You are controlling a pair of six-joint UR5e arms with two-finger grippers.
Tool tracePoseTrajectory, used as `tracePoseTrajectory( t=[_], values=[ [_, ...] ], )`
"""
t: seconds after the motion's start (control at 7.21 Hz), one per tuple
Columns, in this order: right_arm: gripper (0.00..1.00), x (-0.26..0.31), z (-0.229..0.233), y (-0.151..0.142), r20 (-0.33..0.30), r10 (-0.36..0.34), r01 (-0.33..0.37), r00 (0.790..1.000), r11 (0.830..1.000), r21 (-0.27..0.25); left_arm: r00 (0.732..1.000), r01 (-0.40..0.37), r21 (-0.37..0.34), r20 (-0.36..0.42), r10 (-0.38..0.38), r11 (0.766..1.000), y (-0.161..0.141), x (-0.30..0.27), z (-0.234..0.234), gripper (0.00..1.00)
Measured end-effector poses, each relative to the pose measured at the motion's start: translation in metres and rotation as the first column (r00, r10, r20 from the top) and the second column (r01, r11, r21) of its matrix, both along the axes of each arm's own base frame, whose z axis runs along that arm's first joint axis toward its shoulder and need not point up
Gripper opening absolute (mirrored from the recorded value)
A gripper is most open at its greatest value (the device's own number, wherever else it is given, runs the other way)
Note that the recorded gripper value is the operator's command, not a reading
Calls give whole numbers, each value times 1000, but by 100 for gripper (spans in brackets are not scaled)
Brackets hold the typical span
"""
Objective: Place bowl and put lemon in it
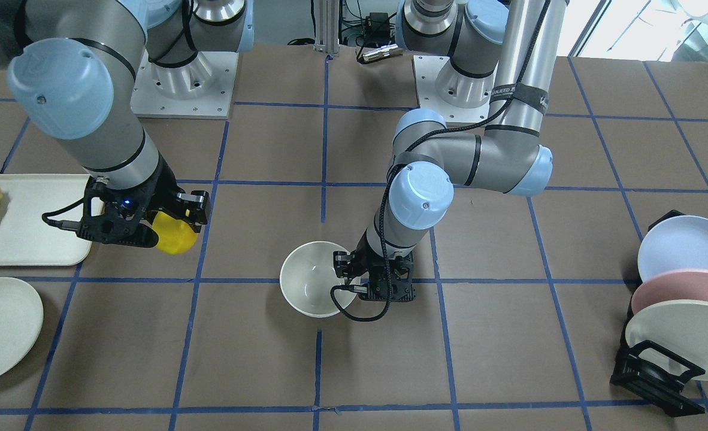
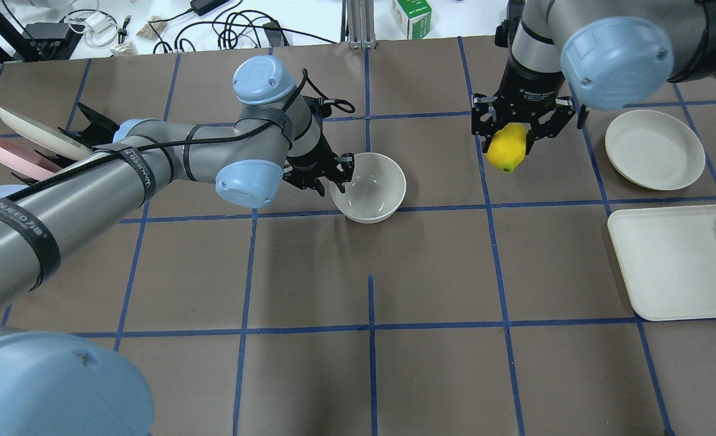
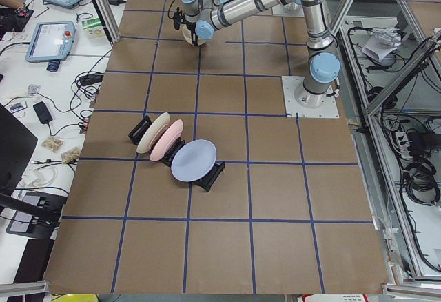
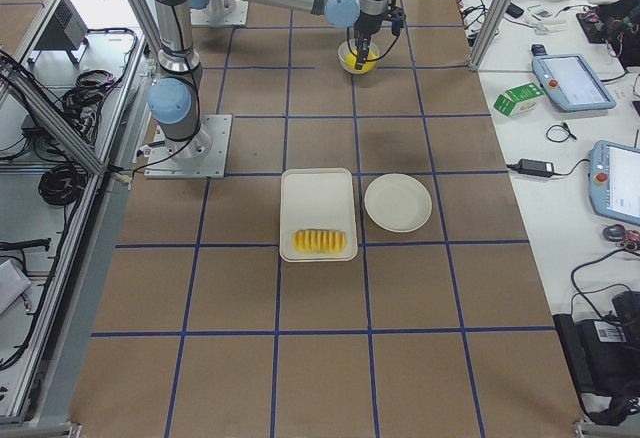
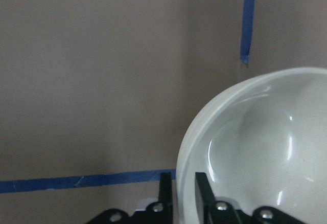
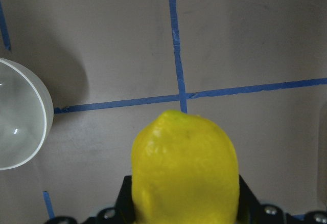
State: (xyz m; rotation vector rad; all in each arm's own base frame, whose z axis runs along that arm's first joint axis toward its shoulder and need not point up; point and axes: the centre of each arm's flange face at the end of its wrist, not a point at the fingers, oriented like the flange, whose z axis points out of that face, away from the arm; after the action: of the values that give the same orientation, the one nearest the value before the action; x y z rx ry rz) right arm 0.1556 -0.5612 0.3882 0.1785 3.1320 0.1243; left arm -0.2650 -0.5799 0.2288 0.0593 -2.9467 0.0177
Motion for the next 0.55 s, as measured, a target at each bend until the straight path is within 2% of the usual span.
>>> tracePoseTrajectory(
  t=[0.28,0.55],
  values=[
    [0,34,-7,2,65,7,-7,998,1000,-9,999,-34,-36,4,34,999,-13,34,34,100],
    [0,87,-22,1,103,-17,21,995,999,-36,999,1,-39,45,1,999,-14,73,87,100]
  ],
)
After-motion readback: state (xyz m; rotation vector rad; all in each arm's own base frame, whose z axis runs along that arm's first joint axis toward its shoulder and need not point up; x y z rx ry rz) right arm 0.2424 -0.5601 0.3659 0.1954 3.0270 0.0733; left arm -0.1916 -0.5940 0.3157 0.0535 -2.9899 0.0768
